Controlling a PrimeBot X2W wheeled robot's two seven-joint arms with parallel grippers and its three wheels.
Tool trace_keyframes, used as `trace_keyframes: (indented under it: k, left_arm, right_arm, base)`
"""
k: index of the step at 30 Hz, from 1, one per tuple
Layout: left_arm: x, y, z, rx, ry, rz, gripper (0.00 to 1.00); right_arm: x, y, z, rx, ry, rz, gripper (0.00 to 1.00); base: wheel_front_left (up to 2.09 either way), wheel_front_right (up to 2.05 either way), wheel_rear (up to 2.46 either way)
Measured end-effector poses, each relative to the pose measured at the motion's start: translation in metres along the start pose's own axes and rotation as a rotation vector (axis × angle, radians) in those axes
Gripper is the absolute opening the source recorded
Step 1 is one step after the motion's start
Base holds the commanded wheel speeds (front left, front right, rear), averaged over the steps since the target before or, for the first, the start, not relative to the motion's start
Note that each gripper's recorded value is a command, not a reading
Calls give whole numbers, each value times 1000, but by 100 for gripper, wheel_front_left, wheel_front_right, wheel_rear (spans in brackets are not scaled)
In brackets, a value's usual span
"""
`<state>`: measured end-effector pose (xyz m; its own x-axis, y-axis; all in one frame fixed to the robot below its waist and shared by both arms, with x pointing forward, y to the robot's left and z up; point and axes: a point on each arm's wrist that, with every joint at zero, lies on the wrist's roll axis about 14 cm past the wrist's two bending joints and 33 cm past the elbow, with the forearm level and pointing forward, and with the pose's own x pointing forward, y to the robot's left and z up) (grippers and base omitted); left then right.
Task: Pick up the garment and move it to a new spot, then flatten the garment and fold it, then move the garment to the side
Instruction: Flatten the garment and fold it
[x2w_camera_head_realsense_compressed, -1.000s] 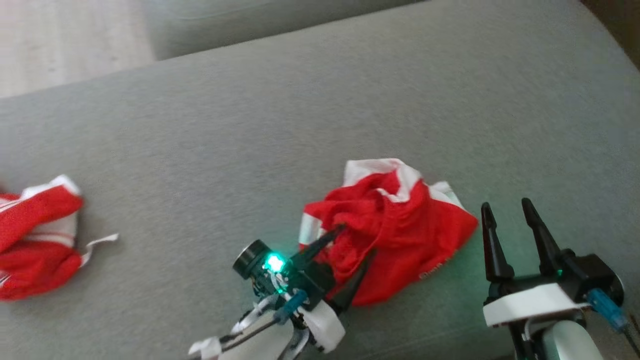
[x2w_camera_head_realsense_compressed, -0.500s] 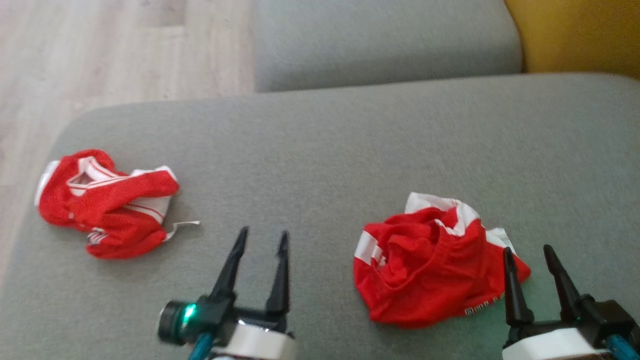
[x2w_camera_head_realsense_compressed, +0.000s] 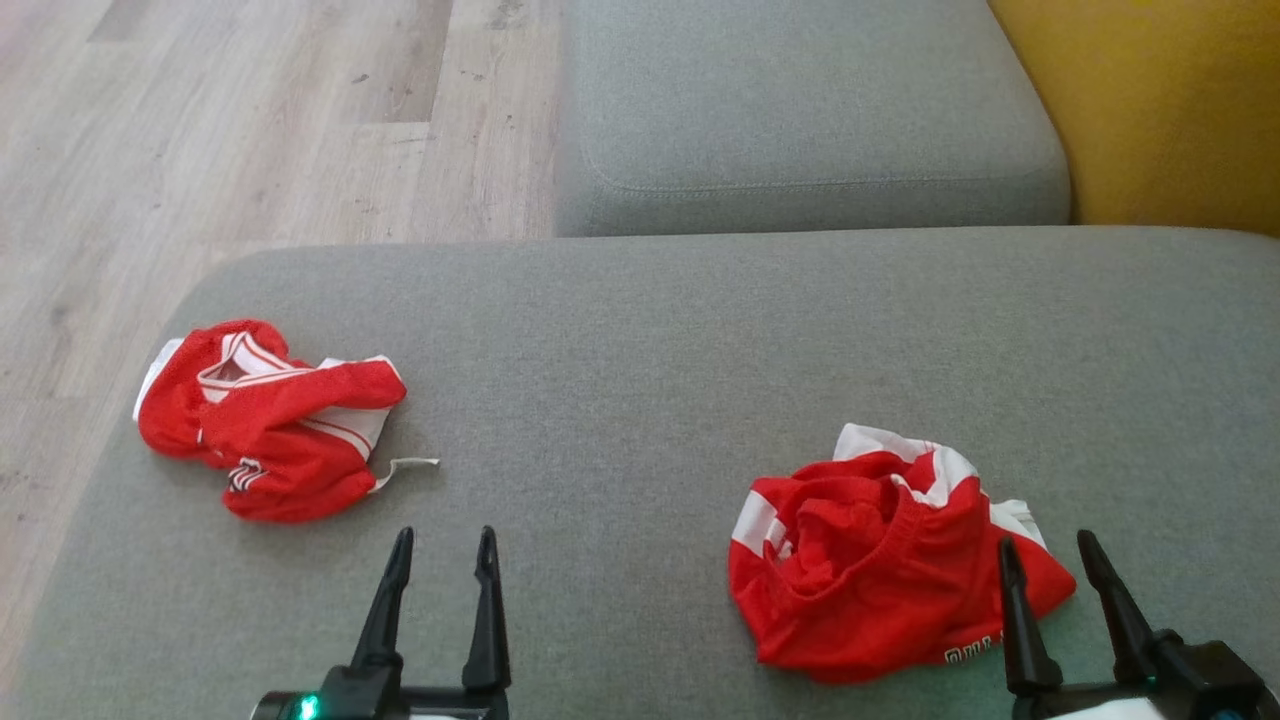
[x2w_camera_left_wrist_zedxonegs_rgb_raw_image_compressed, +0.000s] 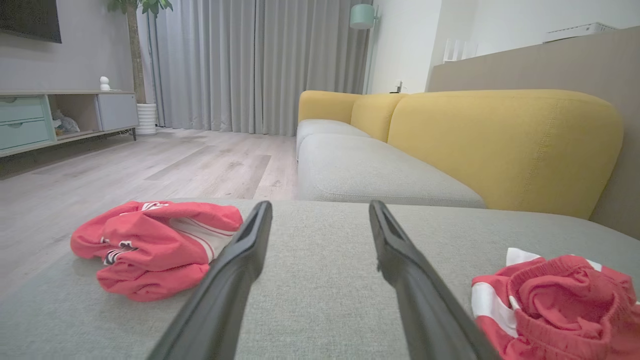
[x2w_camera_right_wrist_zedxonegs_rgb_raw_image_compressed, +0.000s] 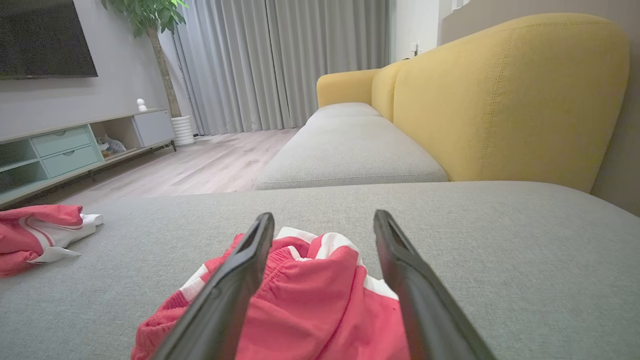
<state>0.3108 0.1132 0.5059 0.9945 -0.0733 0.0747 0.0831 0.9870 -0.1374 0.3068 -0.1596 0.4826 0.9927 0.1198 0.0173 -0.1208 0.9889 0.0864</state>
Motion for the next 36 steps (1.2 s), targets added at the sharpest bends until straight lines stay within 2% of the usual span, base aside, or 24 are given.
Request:
trace_keyframes:
  k: [16,26,36]
  left_arm:
    - [-3,4,-2,-1,7,14,100]
    - [-3,5,-10,64,26,12,100]
    - [-3,2,-21,72,62,-1,100]
  right_arm:
    - [0,1,3,9,-10,3,100]
    - [2,1,2,9,-7,4,100]
    - [0,-1,0,20,0,-7,100]
  base:
    - [0,0,0]
    - [0,0,0]
    - [0,0,0]
